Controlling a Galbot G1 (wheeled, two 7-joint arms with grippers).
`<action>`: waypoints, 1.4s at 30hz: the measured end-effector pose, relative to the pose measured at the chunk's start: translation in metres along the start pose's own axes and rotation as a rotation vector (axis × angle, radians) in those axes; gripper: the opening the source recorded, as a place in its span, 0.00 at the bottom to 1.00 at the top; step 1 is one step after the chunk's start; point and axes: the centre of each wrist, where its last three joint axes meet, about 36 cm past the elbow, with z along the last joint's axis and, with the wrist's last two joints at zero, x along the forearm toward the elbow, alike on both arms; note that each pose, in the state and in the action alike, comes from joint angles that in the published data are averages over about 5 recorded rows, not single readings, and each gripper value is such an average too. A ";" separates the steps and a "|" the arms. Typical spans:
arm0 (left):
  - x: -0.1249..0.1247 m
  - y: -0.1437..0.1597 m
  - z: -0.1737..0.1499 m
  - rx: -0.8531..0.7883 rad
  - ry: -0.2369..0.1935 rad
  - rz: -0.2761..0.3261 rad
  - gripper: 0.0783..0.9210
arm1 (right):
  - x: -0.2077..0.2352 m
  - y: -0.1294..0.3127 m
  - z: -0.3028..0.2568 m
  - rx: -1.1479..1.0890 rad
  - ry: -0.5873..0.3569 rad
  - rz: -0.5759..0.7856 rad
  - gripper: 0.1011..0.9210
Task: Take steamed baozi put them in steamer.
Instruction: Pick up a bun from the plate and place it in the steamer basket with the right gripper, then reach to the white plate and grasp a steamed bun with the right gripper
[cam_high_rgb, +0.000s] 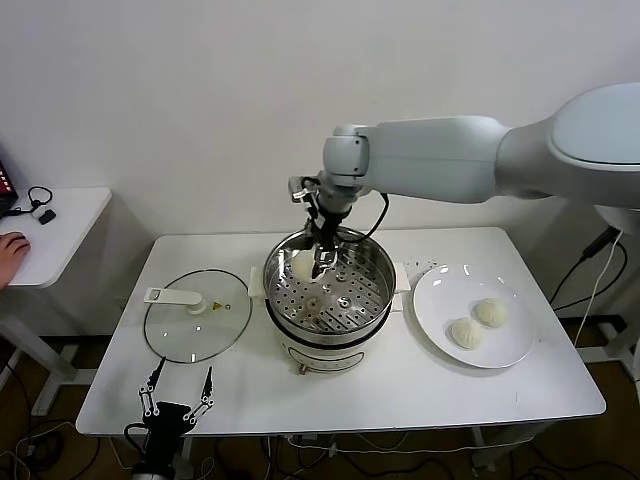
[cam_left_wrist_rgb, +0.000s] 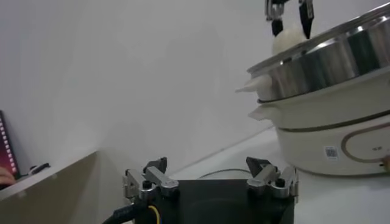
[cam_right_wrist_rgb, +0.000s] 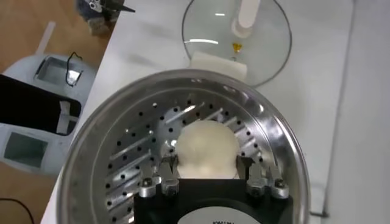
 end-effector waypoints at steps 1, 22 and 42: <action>0.000 0.000 0.000 0.000 0.000 0.000 0.88 | -0.005 -0.001 -0.002 0.002 0.002 -0.003 0.65; 0.000 0.001 0.001 -0.002 0.000 -0.001 0.88 | -0.050 -0.008 -0.020 0.030 0.034 -0.035 0.65; 0.004 0.003 -0.001 -0.009 -0.002 0.003 0.88 | -0.017 -0.005 0.005 0.009 0.004 -0.023 0.88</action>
